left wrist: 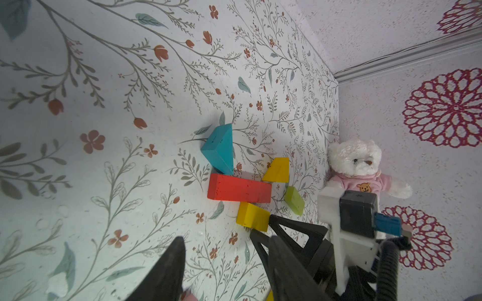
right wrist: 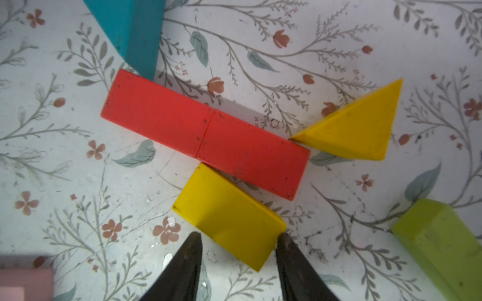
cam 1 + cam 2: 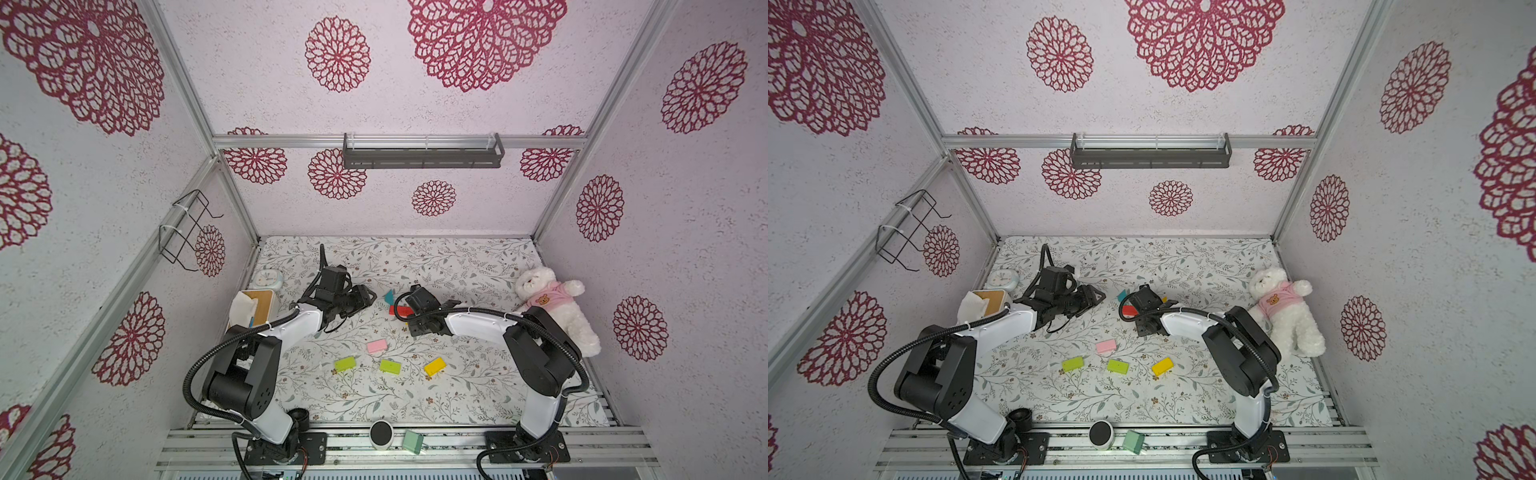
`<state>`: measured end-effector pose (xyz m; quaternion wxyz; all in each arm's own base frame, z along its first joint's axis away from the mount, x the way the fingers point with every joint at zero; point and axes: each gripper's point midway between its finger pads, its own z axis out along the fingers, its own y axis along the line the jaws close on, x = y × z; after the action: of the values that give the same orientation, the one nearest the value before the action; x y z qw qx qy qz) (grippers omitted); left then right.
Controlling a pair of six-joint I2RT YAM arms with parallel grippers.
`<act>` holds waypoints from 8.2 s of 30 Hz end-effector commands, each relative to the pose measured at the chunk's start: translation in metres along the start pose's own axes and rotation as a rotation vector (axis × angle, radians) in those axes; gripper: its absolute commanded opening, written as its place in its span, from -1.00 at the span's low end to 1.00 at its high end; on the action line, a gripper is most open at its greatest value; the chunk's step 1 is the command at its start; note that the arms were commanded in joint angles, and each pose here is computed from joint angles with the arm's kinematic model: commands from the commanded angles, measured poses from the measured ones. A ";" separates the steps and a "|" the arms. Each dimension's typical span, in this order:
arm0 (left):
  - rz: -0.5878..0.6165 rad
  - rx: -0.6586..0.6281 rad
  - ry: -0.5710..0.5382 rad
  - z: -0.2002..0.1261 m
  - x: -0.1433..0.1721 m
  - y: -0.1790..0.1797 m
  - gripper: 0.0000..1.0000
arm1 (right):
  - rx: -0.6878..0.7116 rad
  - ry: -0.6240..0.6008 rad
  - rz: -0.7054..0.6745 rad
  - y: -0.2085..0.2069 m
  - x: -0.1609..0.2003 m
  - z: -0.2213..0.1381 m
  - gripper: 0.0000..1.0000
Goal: Assemble a carrot with building blocks
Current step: Assemble the building block at the center of the board, then move the building block to the center of the board, then assemble the building block at the center of the board.
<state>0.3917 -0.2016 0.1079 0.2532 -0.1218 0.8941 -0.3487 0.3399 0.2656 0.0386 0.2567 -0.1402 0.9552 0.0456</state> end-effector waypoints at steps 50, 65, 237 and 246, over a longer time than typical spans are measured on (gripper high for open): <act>0.030 -0.033 0.063 0.007 0.017 -0.017 0.09 | 0.053 -0.023 0.046 -0.037 -0.004 -0.014 0.07; 0.055 -0.553 0.318 -0.015 0.123 0.009 0.57 | -0.036 -0.146 0.169 -0.046 -0.002 -0.071 0.13; 0.031 -0.322 0.284 0.091 0.060 0.035 -0.66 | -0.218 -0.121 0.358 -0.040 -0.002 -0.002 -0.67; 0.031 -0.302 0.297 0.093 0.065 0.027 -0.65 | -0.231 -0.126 0.354 -0.034 -0.008 -0.002 -0.66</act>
<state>0.3878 -0.2529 0.0140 0.1129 -0.0920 0.9651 -0.2177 0.3495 0.2268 0.0342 0.2763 0.0023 0.9411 0.1948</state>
